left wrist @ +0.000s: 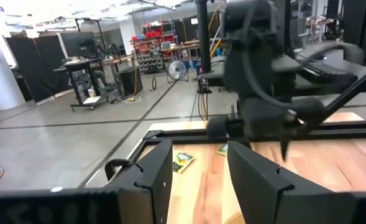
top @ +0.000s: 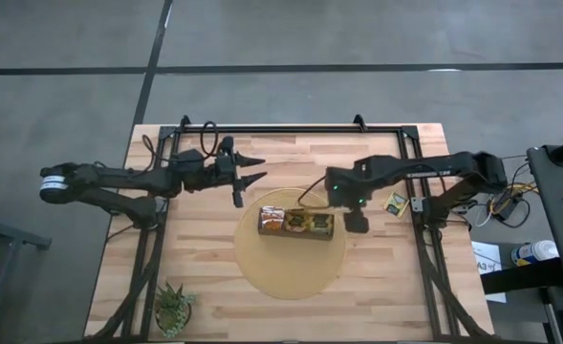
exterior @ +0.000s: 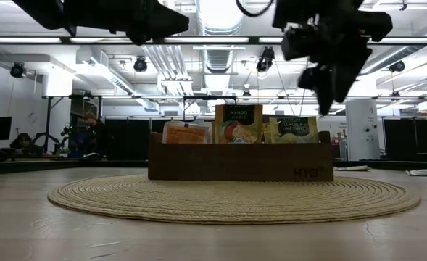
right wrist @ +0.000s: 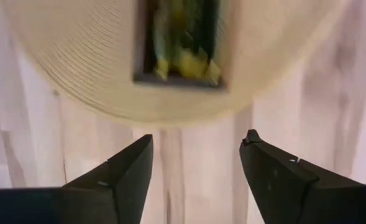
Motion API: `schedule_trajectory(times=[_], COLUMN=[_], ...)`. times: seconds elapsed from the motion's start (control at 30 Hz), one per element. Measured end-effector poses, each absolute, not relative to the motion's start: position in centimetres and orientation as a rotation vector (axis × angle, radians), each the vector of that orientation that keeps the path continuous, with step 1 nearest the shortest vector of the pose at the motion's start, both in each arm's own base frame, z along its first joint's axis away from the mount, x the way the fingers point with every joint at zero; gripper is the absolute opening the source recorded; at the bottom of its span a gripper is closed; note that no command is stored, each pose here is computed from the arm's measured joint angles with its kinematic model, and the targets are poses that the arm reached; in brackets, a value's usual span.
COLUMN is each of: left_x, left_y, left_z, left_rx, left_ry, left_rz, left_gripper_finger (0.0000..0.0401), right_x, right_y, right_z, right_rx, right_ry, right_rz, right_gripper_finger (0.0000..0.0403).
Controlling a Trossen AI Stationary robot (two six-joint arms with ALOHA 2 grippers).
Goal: Pick & Place Tea
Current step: Put the yellow tea bag into the right section of the wooden organizer
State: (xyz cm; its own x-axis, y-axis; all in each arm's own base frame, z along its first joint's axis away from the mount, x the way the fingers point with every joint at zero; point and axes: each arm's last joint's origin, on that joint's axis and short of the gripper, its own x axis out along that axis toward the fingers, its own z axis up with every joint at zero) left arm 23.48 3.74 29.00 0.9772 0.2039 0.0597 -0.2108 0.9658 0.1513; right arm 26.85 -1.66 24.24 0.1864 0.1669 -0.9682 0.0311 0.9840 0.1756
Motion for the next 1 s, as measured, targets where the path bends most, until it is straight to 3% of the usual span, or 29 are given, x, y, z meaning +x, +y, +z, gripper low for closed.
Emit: schedule_trajectory(times=[0.37, 0.57, 1.0], left_x=[23.2, 23.1, 23.1], left_y=[3.7, 3.7, 3.7], left_z=[27.3, 27.3, 27.4], left_rx=[0.155, 0.161, 0.167], left_ry=[0.000, -0.025, -0.035], left_rz=[0.206, 0.208, 0.208], left_gripper_finger=[0.0148, 0.0148, 0.0148], right_x=[17.8, 14.4, 13.3], right_y=[-5.6, -6.6, -9.1], right_z=[21.7, 19.7, 16.5], right_rx=[0.466, 0.630, 0.857], right_ry=[1.449, 1.589, 1.760], right_rz=[-0.199, -0.420, -0.569], right_gripper_finger=[0.0244, 0.0249, 0.0249])
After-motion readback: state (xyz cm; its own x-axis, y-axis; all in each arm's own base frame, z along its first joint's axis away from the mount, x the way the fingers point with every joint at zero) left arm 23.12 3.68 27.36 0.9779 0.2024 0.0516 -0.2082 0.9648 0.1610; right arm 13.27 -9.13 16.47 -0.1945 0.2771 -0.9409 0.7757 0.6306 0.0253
